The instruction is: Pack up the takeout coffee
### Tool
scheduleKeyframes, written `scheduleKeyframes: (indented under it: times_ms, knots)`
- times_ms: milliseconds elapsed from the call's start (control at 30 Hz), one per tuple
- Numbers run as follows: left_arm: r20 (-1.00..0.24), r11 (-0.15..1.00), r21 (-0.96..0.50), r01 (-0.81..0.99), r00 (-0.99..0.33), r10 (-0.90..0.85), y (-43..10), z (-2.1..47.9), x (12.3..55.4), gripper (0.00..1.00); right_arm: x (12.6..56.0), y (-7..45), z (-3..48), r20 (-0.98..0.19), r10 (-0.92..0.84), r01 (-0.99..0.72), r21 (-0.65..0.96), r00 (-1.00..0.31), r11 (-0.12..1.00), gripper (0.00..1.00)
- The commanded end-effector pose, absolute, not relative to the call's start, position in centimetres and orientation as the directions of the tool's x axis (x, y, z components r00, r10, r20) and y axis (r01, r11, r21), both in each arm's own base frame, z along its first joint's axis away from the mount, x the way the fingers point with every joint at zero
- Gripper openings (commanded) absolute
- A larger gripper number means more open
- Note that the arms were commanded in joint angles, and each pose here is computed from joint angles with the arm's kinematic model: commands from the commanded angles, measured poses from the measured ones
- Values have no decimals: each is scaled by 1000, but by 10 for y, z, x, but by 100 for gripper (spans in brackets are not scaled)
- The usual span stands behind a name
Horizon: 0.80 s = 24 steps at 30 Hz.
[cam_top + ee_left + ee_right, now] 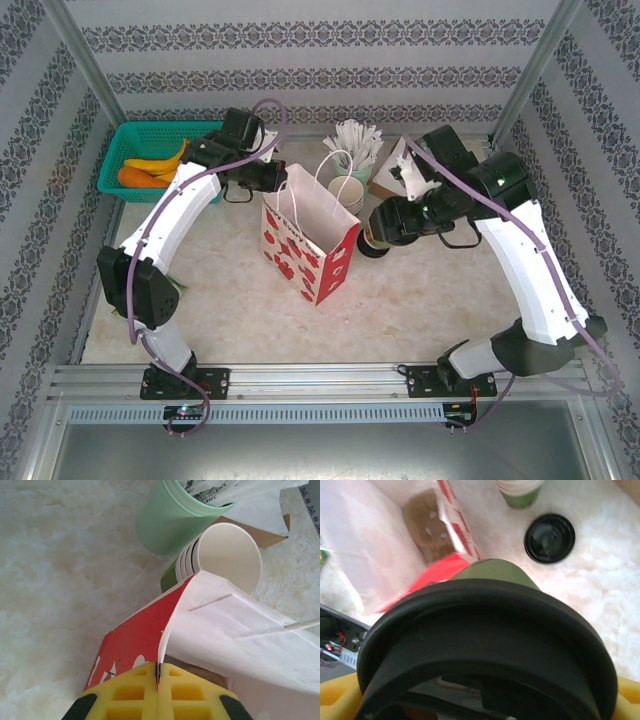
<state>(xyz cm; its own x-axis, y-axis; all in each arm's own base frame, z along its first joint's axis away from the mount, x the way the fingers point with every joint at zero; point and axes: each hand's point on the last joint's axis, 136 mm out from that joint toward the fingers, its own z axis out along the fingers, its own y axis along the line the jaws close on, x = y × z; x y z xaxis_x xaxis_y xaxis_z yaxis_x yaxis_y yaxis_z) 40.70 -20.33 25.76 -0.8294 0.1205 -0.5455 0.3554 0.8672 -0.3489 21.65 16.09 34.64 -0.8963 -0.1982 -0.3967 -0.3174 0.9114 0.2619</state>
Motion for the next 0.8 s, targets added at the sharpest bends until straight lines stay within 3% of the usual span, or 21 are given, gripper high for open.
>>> scheduleKeyframes:
  times_ms: [0, 267, 600, 767]
  knots:
    - [-527, 875, -388, 291, -848, 49, -207, 266, 409, 0, 211, 169, 366, -441, -253, -390, 254, -861, 885, 58]
    - [-548, 844, -419, 335, -835, 59, -214, 271, 405, 0, 224, 205, 393, -536, -329, -517, 245, -777, 820, 58]
    - [-576, 793, -457, 404, -814, 83, -226, 278, 401, 0, 250, 246, 358, -468, -414, -549, 198, -781, 812, 58]
    - [-588, 789, -429, 441, -799, 127, -225, 276, 399, 0, 250, 278, 341, -436, -456, -591, 251, -776, 767, 59]
